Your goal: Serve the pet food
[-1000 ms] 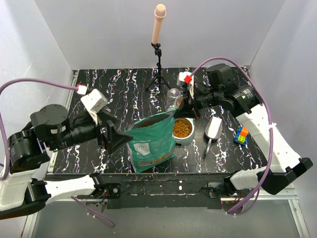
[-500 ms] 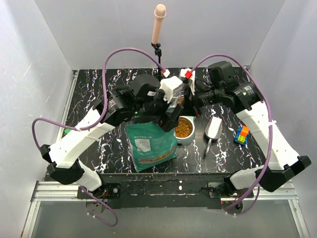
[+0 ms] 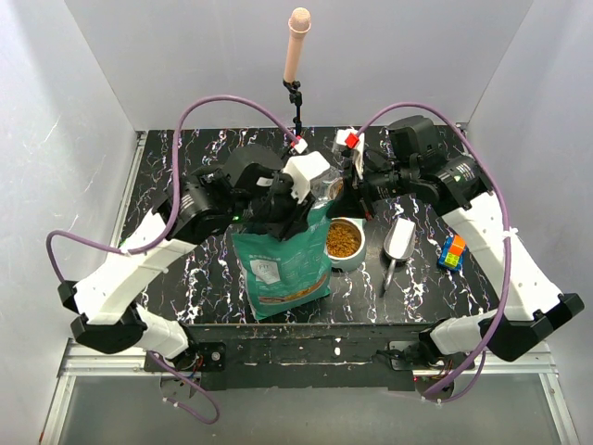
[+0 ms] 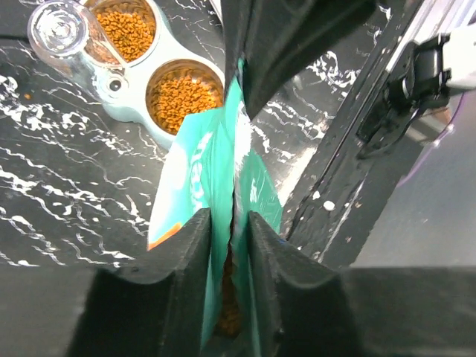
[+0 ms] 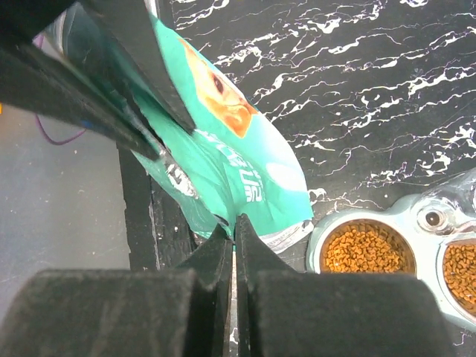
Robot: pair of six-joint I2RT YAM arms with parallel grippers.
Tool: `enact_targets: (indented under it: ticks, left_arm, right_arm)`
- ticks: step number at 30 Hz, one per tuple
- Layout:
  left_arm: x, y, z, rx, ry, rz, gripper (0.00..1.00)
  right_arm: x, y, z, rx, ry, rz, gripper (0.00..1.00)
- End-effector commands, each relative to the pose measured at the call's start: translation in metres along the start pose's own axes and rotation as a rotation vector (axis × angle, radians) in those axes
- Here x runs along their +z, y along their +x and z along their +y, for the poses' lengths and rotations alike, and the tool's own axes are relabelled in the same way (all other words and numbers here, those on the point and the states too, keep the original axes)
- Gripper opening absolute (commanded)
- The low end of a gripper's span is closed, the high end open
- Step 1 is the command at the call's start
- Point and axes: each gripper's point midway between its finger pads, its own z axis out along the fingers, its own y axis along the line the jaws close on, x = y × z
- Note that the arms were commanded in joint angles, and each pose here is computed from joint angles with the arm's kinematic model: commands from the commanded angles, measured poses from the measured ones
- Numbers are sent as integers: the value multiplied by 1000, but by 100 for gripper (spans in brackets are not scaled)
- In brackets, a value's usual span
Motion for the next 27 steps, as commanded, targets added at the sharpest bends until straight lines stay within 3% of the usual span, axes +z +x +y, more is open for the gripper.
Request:
enact_targets:
  ticks: [1, 2, 5, 6, 8, 9, 10, 12, 14, 17, 19, 22, 23, 25, 27]
  left_arm:
    - [-33, 10, 6, 54, -31, -30, 14]
    - [-35, 8, 6, 53, -31, -50, 3]
    - [-36, 3, -1, 43, 4, -86, 0]
    - [-35, 0, -6, 39, 27, -99, 0]
    - [-35, -6, -11, 36, 55, -128, 0]
    - [-34, -9, -13, 37, 66, -145, 0]
    - [-35, -12, -14, 40, 76, -163, 0]
    - [-37, -18, -17, 44, 88, -198, 0]
    - [-38, -21, -17, 46, 90, -213, 0]
    - [-41, -21, -21, 49, 112, -218, 0]
    - [-43, -17, -19, 46, 100, -203, 0]
    - [-50, -6, -14, 3, 62, -179, 0]
    - [-52, -3, -13, 0, 58, -179, 0]
    - [-57, 3, -10, -10, 40, -173, 1]
    - [-61, 10, -3, -23, -7, -163, 22]
  right_arm:
    - [-18, -36, 12, -98, 22, -136, 1]
    - [-18, -35, 12, -97, 27, -137, 1]
    - [-16, -34, 16, -99, 17, -143, 1]
    - [-14, -34, 20, -111, 7, -148, 12]
    - [-6, -33, 33, -164, -28, -154, 52]
    - [1, -31, 40, -199, -43, -150, 67]
    - [11, -27, 44, -222, -43, -138, 74]
    - [19, -26, 47, -241, -55, -135, 75]
    - [25, -26, 43, -240, -51, -138, 70]
    - [30, -31, 26, -236, 27, -143, 54]
    - [32, -32, 19, -242, 58, -135, 37]
    - [30, -25, 7, -253, 111, -89, 33]
    - [30, -21, 5, -264, 118, -67, 26]
    - [27, -20, 5, -286, 123, -54, 2]
    - [23, -19, 3, -299, 145, -44, 1]
